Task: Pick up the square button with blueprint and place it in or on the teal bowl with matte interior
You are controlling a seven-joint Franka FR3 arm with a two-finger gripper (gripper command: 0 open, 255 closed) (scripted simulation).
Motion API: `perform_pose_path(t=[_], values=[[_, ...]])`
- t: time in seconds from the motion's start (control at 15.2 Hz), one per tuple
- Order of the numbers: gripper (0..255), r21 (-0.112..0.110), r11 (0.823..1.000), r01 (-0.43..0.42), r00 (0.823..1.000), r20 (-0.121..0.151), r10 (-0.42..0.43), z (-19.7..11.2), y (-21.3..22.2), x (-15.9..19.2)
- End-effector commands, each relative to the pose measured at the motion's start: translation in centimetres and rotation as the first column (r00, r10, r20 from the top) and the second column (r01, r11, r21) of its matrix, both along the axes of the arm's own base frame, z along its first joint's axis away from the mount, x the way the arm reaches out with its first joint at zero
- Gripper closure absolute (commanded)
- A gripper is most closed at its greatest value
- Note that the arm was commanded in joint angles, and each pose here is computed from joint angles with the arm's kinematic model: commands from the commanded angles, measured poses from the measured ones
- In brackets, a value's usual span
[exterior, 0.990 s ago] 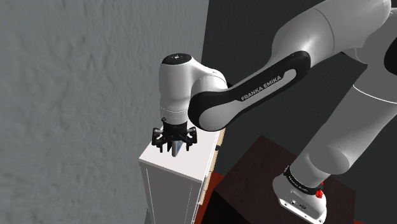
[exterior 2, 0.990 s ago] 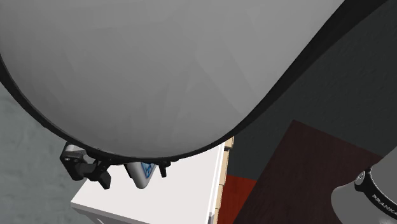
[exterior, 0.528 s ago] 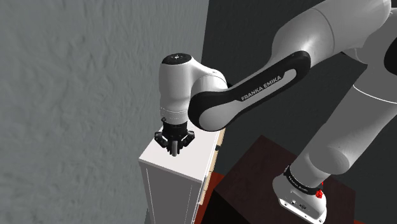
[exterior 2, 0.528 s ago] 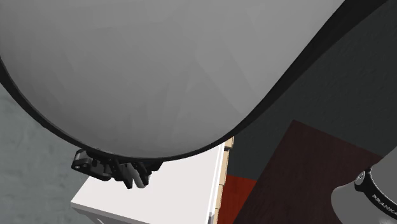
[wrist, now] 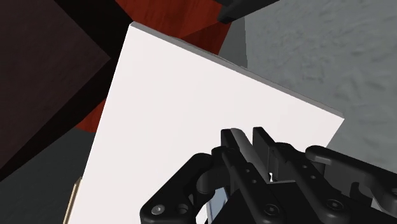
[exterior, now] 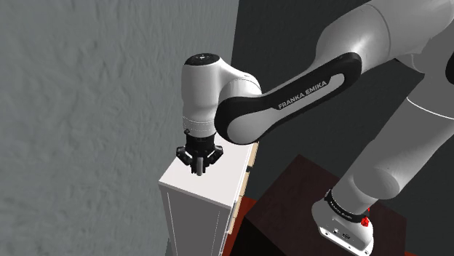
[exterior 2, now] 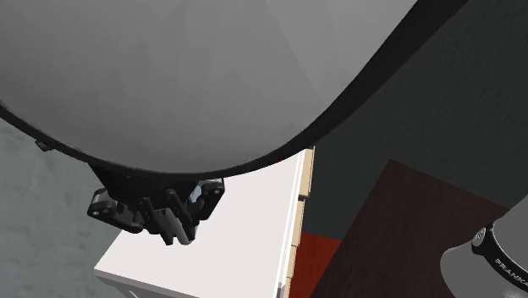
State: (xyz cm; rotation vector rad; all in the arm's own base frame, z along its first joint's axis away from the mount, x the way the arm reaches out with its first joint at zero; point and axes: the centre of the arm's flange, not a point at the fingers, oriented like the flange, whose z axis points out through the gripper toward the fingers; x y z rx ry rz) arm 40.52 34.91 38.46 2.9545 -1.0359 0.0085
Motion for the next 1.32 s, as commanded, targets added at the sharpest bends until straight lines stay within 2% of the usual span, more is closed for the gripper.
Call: perform_pose_path(t=[0.0, 1.25], values=[[255, 0.0, 1.0, 0.0, 1.0, 0.0, 0.0, 1.0, 0.0, -0.1], [255, 0.0, 1.0, 0.0, 1.0, 0.0, 0.0, 11.1, 0.0, -0.1]])
